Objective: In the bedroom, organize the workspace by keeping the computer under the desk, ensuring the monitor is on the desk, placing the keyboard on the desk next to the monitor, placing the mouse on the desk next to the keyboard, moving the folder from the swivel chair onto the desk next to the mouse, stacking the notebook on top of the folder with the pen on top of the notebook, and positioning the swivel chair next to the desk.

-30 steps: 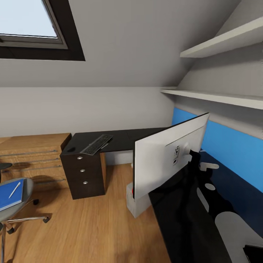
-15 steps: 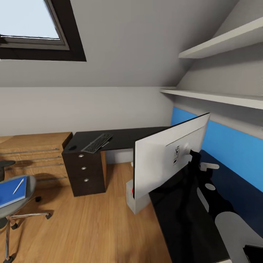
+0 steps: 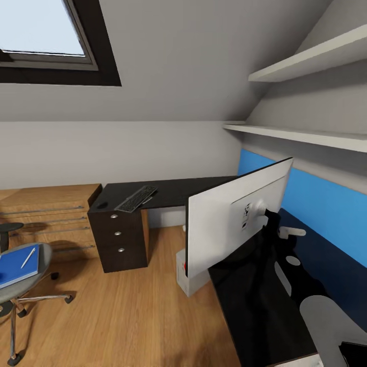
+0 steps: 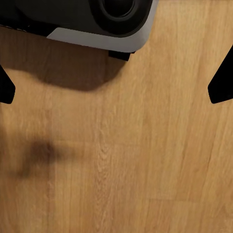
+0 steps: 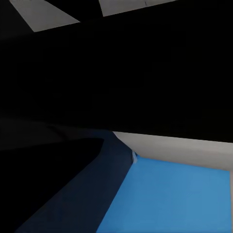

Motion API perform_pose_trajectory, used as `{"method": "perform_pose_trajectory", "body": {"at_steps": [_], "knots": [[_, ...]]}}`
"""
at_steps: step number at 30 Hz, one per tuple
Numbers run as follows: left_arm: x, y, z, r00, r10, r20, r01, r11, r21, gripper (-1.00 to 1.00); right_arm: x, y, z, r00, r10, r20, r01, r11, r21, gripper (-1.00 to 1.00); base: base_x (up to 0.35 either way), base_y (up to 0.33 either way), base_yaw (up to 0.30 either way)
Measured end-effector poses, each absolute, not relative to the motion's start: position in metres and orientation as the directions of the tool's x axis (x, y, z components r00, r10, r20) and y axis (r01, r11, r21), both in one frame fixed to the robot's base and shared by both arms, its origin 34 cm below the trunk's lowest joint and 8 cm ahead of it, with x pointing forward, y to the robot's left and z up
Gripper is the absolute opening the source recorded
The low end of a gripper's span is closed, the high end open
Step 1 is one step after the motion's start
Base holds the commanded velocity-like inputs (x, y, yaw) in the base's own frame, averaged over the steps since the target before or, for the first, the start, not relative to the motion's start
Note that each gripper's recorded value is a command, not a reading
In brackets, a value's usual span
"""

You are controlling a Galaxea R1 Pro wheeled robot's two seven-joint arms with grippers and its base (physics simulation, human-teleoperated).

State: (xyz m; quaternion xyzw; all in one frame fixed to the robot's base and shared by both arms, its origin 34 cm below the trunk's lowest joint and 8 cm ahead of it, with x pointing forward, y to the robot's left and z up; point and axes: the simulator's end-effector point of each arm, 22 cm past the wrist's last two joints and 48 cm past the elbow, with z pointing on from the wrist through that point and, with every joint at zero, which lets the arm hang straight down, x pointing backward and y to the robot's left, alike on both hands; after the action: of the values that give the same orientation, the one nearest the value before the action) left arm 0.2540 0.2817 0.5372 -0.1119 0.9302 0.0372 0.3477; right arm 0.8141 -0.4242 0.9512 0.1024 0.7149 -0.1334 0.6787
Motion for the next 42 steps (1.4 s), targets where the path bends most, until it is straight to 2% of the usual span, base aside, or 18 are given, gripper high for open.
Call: {"method": "perform_pose_trajectory", "body": {"at_steps": [6,7,42], "knots": [[0.2540,0.2817,0.5372,-0.733,-0.182,-0.655,-0.234,0.972,-0.009,1.00,0.8142,-0.4240,0.9512,-0.058,-0.035,-0.998,0.328,0.943,-0.052,-1.00,0.000,0.000,0.000],[0.2540,0.2817,0.5372,-0.733,-0.182,-0.655,-0.234,0.972,-0.009,1.00,0.8142,-0.4240,0.9513,-0.058,-0.035,-0.998,0.328,0.943,-0.052,1.00,0.000,0.000,0.000],[0.2542,0.2813,0.5373,-0.733,-0.181,-0.656,-0.233,0.973,-0.009,1.00,0.8131,-0.4242,0.9465,-0.064,-0.029,-0.998,0.327,0.944,-0.048,1.00,-0.021,0.000,0.000]]}}
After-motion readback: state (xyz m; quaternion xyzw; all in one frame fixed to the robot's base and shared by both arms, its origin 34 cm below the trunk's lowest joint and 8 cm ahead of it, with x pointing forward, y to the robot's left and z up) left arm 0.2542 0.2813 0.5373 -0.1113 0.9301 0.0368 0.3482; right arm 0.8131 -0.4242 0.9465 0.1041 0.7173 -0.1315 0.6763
